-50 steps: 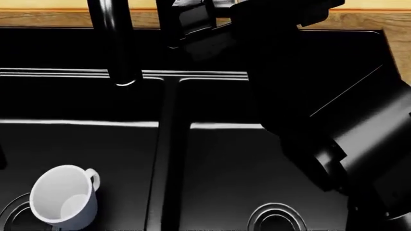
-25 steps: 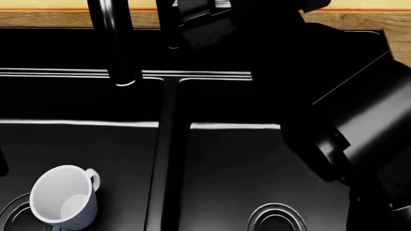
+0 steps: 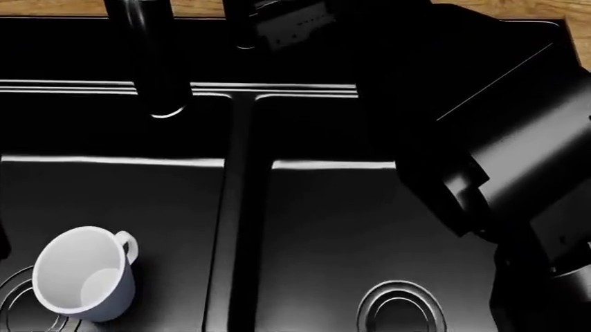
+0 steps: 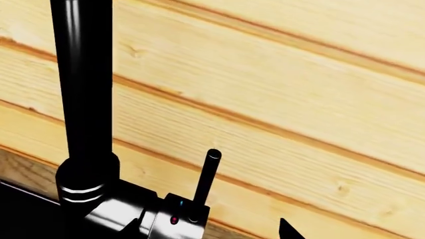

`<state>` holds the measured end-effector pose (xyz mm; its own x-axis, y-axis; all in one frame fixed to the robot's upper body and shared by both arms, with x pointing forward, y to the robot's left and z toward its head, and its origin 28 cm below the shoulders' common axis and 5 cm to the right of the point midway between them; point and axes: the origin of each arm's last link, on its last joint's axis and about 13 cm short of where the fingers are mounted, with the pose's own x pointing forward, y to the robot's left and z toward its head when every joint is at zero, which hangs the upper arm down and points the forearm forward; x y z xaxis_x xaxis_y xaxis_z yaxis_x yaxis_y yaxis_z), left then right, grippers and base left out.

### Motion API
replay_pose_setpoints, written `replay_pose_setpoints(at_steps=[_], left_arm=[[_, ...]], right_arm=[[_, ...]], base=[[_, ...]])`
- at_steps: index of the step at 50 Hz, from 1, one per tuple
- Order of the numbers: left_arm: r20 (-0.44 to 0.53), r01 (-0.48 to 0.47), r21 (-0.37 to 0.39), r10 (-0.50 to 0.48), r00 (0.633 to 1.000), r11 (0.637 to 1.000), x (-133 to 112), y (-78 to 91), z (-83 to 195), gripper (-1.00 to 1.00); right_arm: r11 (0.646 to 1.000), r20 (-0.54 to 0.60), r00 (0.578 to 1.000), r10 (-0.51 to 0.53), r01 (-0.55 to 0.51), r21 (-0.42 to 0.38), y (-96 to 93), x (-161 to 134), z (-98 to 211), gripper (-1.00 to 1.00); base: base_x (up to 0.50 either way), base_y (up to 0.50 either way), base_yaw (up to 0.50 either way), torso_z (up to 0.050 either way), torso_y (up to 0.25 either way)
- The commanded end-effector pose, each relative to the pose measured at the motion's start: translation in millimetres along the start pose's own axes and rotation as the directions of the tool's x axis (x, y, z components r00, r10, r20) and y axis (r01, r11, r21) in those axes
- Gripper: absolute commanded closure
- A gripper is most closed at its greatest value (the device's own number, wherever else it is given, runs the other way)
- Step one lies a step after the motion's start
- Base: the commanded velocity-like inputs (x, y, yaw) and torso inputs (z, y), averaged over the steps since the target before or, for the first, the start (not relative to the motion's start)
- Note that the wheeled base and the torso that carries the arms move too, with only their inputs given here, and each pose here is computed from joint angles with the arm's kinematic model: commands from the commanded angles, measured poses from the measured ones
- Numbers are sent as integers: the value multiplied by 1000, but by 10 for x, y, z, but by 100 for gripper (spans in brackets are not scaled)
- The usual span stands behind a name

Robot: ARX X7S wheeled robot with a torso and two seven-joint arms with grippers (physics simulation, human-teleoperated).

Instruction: Turn on the sink faucet.

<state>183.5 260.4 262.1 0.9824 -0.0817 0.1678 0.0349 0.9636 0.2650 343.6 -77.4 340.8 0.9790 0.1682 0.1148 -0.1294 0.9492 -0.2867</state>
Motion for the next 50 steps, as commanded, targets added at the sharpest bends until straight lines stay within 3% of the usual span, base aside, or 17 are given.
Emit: replay_pose_setpoints(at_steps=[1,9,21,50], left_arm=[[13,2,-7,-2,1000,1000,-26,9,15,-100],[21,9,12,-9,1000,1000,-37,-7,11,-100],[-2,28,32,-27,1000,999,-36,-38,-33,-100],[-3,48,10,-48,999,999,-48,-38,-57,-100]], right_arm=[[1000,18,1000,1,-1,-4,-5,18,81,-100],[1000,19,1000,-8,8,1,-31,28,86,-100],[1000,27,1000,-10,10,3,-43,35,108,-100],[1000,37,999,-24,23,16,-97,171,192,-100]], base=[[0,0,0,0,0],[0,0,0,0,0],[0,0,0,32,-189],[0,0,0,0,0]])
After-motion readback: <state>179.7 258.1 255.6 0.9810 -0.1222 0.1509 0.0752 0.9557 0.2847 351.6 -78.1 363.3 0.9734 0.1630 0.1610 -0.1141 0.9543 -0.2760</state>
